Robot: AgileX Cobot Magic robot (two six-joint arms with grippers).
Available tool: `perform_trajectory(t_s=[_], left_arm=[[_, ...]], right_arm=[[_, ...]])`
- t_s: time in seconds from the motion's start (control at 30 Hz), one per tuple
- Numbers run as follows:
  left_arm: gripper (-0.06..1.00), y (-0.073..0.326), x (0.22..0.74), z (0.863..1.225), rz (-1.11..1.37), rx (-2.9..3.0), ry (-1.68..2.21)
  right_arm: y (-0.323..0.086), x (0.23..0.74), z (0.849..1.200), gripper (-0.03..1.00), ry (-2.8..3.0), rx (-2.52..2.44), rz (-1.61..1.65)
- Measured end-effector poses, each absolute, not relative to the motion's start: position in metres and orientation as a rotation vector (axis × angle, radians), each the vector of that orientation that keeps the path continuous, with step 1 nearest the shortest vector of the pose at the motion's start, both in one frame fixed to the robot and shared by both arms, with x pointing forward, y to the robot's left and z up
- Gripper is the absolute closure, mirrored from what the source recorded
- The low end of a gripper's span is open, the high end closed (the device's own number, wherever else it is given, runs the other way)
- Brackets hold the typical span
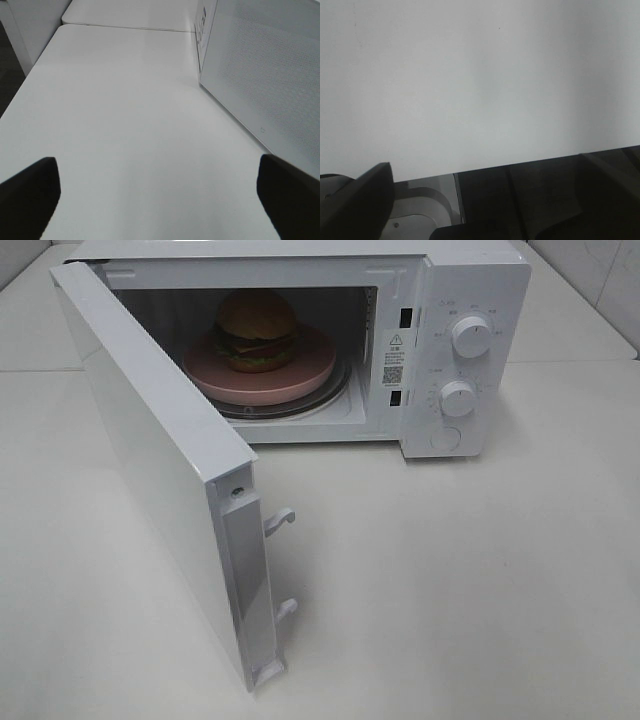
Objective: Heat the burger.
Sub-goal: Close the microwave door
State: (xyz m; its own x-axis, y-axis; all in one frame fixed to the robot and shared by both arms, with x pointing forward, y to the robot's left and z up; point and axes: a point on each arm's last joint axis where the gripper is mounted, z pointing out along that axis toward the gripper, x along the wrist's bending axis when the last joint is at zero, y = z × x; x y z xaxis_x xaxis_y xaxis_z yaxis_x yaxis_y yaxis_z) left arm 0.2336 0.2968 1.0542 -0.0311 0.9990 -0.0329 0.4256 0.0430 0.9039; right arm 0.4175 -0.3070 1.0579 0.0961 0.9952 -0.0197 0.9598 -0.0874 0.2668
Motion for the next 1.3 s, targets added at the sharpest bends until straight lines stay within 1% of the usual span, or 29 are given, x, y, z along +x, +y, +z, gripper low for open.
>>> perform_trajectory(t_s=[0.03,0.07,0.1,0.17,0.2,0.27,0.3,0.37,0.43,0.47,0.57,1.0,1.3], left_arm=[[-0.05,0.297,0.234,1.054,0.956,1.483,1.562],[-0.05,0.297,0.234,1.054,0.956,1.483,1.562],[-0.05,0.297,0.234,1.054,0.956,1.483,1.562],[-0.05,0.297,0.234,1.054,0.956,1.483,1.562],[-0.05,0.297,0.234,1.054,0.956,1.483,1.562],[-0.05,0.297,0.234,1.054,0.956,1.483,1.562],[-0.05,0.297,0.234,1.054,0.956,1.483,1.562],[-0.05,0.297,0.234,1.054,0.956,1.483,1.562],[-0.05,0.297,0.234,1.054,0.956,1.483,1.562],[-0.05,0.297,0.234,1.054,0.956,1.483,1.562],[-0.05,0.297,0.234,1.054,0.956,1.483,1.562],[-0.05,0.297,0.234,1.054,0.956,1.483,1.562],[-0.05,0.297,0.234,1.054,0.956,1.483,1.562]], right_arm=[[-0.307,0.409,1.059,0.04,1.954,2.147,0.264],[-0.306,0.388,1.065,0.04,1.914,2.106,0.336],[-0.306,0.388,1.065,0.04,1.914,2.106,0.336],[-0.305,0.359,1.070,0.04,1.862,2.052,0.421],[-0.305,0.359,1.070,0.04,1.862,2.052,0.421],[-0.304,0.334,1.071,0.04,1.811,2.000,0.504],[-0.304,0.334,1.071,0.04,1.811,2.000,0.504],[-0.304,0.312,1.071,0.04,1.760,1.948,0.579],[-0.303,0.307,1.070,0.04,1.749,1.937,0.599],[-0.302,0.296,1.066,0.04,1.727,1.916,0.643],[-0.300,0.282,1.055,0.04,1.714,1.899,0.695],[-0.298,0.237,1.053,0.04,1.512,1.628,0.952],[-0.298,0.233,1.053,0.04,1.496,1.605,0.969]])
